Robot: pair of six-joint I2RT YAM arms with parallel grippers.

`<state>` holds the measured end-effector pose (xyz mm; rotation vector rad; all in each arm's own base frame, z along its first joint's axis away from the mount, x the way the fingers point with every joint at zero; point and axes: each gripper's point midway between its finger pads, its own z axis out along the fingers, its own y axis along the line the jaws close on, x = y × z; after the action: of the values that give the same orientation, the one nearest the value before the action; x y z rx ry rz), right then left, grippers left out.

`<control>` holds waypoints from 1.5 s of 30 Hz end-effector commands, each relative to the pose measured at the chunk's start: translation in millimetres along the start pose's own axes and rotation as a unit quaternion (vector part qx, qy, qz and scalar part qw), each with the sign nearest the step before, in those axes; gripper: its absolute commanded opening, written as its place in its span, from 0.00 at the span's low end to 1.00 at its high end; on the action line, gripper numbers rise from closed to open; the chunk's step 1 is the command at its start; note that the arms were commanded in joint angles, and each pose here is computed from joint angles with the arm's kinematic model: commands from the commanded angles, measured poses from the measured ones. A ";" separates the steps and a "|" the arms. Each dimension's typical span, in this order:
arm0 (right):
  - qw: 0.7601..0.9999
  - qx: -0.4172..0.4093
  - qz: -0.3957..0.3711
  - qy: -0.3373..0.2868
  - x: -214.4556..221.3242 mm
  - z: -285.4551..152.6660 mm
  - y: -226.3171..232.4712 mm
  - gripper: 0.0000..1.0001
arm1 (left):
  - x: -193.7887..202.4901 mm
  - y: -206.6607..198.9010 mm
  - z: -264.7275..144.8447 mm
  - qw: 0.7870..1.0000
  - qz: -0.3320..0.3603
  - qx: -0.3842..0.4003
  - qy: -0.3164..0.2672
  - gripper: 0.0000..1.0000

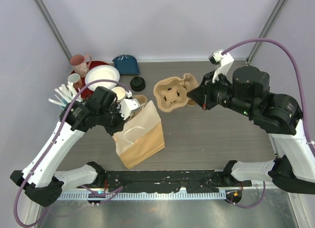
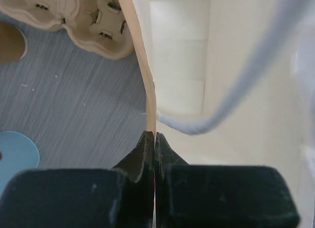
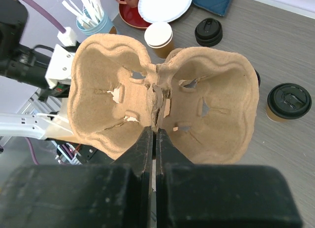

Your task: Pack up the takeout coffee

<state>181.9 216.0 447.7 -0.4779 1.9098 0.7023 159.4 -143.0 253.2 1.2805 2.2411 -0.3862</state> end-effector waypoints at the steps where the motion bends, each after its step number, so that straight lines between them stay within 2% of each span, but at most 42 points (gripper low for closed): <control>1: 0.998 -0.022 -0.003 -0.051 -23.3 -9.6 7.9 0.01 | 1.4 22.6 21.5 0.999 -0.017 -0.047 0.005 0.00; 5: 0.999 -0.022 -0.003 -0.048 -22.1 -8.2 8.0 0.01 | -13.5 63.0 29.9 0.993 -0.037 -0.110 -0.025 0.00; 10: 0.999 -0.019 -0.005 -0.047 -21.0 -7.1 6.6 0.01 | -33.7 94.6 31.1 0.985 -0.012 -0.165 -0.054 0.00; 17: 0.999 -0.017 -0.013 -0.047 -20.9 -6.3 5.6 0.01 | -47.2 121.0 40.8 0.977 0.047 -0.201 -0.048 0.00; 25: 0.999 -0.014 -0.013 -0.051 -21.7 -8.0 4.1 0.01 | -73.1 135.1 43.1 0.972 0.071 -0.212 -0.066 0.00; 28: 0.998 -0.010 -0.010 -0.054 -22.5 -10.8 2.2 0.01 | -78.0 129.8 41.0 0.976 0.060 -0.198 -0.073 0.00; 30: 0.998 -0.005 -0.005 -0.057 -22.7 -12.6 0.2 0.01 | -86.7 107.5 37.4 0.984 0.041 -0.144 -0.099 0.00; 33: 0.999 0.007 0.006 -0.052 -18.6 -8.3 -3.6 0.01 | -81.8 71.5 28.5 0.992 0.007 -0.073 -0.104 0.00; 37: 0.998 -0.033 0.028 -0.042 -13.1 12.3 14.3 0.01 | -81.6 35.7 22.1 0.993 -0.012 -0.010 -0.119 0.00; 41: 0.995 -0.064 0.052 -0.050 -13.2 32.0 28.1 0.01 | -82.8 18.5 25.7 0.992 -0.031 0.015 -0.118 0.00; 45: 0.995 -0.071 0.059 -0.030 5.9 51.5 30.2 0.01 | -89.9 17.1 30.3 0.989 -0.071 0.019 -0.125 0.00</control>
<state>192.3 251.5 425.7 -0.4528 1.9040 0.8201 224.6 -199.9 268.2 1.1369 2.1006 -0.4984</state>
